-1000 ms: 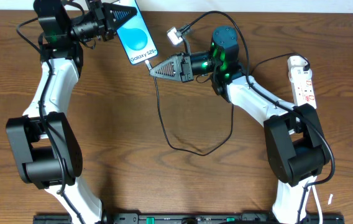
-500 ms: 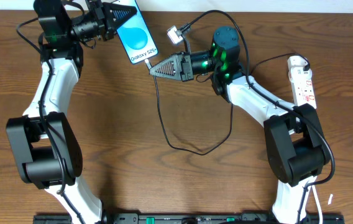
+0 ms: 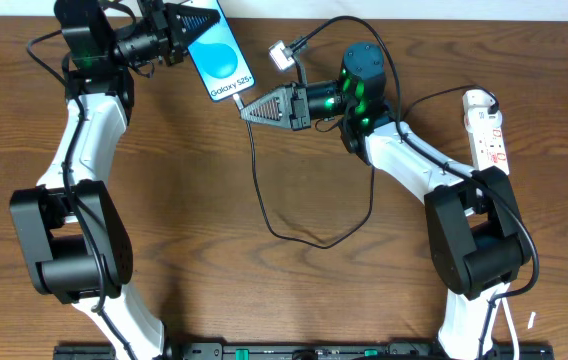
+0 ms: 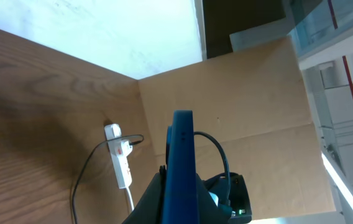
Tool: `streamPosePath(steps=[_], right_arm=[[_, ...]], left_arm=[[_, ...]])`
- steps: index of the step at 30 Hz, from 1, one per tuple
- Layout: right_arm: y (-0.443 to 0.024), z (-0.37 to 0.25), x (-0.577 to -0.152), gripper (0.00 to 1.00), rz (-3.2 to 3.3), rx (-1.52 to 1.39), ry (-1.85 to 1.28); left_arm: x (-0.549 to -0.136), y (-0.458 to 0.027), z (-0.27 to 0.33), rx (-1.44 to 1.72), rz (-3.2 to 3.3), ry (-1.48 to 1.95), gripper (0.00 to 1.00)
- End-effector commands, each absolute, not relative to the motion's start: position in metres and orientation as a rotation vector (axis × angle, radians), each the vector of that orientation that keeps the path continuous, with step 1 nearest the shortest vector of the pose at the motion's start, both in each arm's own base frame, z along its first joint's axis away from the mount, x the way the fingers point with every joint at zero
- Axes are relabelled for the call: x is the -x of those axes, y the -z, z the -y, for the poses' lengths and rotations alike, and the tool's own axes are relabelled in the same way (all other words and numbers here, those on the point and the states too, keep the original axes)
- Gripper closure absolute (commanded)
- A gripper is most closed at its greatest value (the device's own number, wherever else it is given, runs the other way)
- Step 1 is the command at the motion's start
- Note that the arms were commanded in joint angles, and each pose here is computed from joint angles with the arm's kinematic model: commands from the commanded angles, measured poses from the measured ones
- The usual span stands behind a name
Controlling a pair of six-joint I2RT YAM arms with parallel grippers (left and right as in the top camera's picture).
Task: Plug charger to phone and switch on socket
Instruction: 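Align the plug under the phone's port and push it upward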
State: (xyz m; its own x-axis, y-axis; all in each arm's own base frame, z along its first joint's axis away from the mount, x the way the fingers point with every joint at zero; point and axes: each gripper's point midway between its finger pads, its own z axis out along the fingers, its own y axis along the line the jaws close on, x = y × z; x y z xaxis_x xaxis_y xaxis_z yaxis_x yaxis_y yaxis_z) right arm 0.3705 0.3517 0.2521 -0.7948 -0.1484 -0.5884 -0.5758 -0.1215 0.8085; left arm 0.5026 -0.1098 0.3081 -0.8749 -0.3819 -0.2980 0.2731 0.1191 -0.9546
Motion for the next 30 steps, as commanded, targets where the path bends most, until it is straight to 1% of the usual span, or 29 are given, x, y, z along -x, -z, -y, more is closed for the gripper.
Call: streamPosePath(steps=[1, 7, 30], right_arm=[[-0.264, -0.351, -0.378, 0.99, -1.827, 0.752, -1.954], [-0.264, -0.351, -0.379, 0.99, -1.829, 0.744, -1.953], [-0.265, -0.352, -0.393, 0.99, -1.919, 0.534, -1.999]], left_arm=[[-0.494, -0.316, 0.118, 0.061, -1.931, 1.833, 0.93], [-0.494, -0.316, 0.118, 0.056, -1.932, 1.835, 0.93], [-0.491, -0.315, 0.12, 0.034, -1.939, 1.844, 0.93]])
